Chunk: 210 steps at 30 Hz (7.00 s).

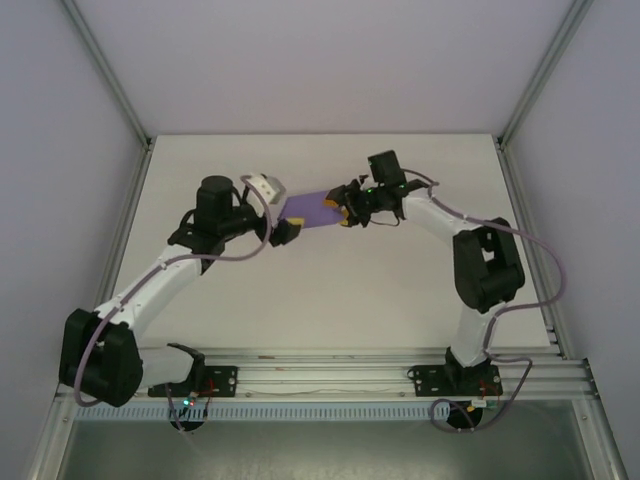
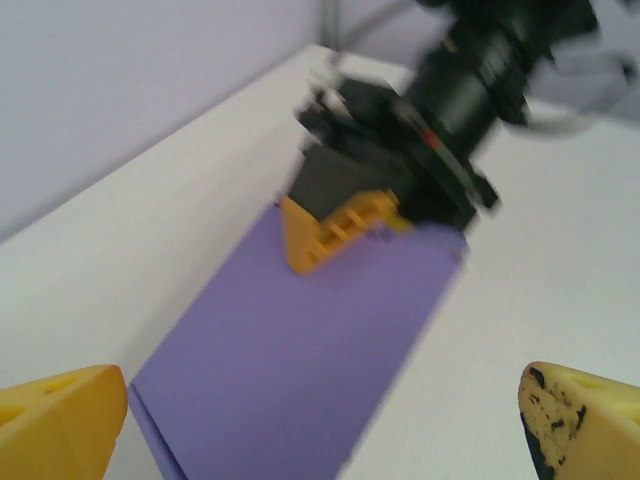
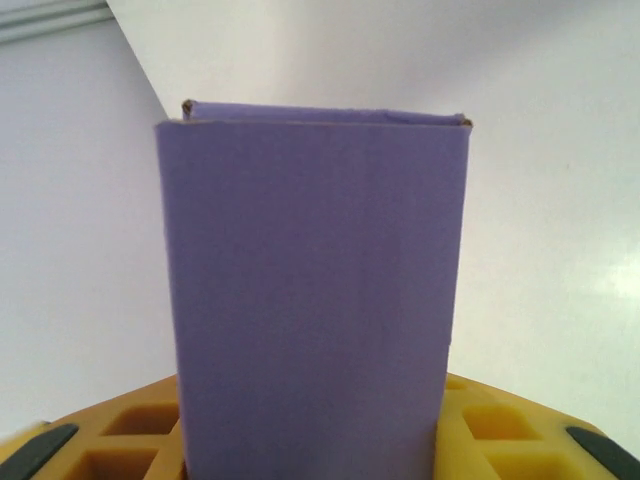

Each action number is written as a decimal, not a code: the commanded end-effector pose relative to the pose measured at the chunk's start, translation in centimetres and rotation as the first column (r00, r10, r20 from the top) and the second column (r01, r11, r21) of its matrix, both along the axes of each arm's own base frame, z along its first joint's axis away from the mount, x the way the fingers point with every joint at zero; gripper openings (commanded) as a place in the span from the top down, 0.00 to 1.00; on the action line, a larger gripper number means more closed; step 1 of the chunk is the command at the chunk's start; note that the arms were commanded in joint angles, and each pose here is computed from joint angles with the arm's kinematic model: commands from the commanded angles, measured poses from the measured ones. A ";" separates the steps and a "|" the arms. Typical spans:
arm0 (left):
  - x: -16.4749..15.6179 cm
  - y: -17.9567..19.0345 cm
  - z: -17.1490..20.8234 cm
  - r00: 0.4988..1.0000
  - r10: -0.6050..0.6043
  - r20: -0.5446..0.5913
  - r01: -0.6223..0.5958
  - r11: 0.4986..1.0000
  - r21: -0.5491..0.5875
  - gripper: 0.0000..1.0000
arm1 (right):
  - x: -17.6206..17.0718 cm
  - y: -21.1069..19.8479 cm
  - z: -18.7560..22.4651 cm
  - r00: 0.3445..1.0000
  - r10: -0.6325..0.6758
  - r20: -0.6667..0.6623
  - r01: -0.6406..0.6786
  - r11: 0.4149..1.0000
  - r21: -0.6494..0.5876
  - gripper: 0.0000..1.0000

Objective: Assemble paper box

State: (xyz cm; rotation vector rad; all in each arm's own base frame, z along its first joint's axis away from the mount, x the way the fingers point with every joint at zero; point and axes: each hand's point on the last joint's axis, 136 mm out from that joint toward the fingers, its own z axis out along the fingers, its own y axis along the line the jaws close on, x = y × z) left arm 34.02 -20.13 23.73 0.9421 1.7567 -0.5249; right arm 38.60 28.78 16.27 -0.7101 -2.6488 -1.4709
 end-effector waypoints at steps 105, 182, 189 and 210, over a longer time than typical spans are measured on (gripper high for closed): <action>-1.3 -1.4 -14.1 0.776 -0.172 -0.607 0.527 0.706 0.473 0.62 | -5.3 -5.5 2.9 0.223 0.868 0.443 -0.155 0.481 -0.863 0.25; 1.6 3.8 -7.8 0.783 0.537 -0.313 -0.409 0.825 0.391 0.22 | -4.5 -4.6 -4.9 0.669 0.601 0.437 0.050 0.550 -0.833 1.00; 3.1 3.9 -8.3 0.764 0.571 -0.300 -0.422 0.794 0.437 0.54 | -4.7 -4.1 -4.9 0.663 0.607 0.439 0.031 0.564 -0.826 1.00; 1.7 1.9 -8.1 0.527 0.604 -0.599 -0.513 0.787 0.343 1.00 | -5.4 -4.6 -5.1 0.653 0.663 0.366 0.091 0.411 -0.907 1.00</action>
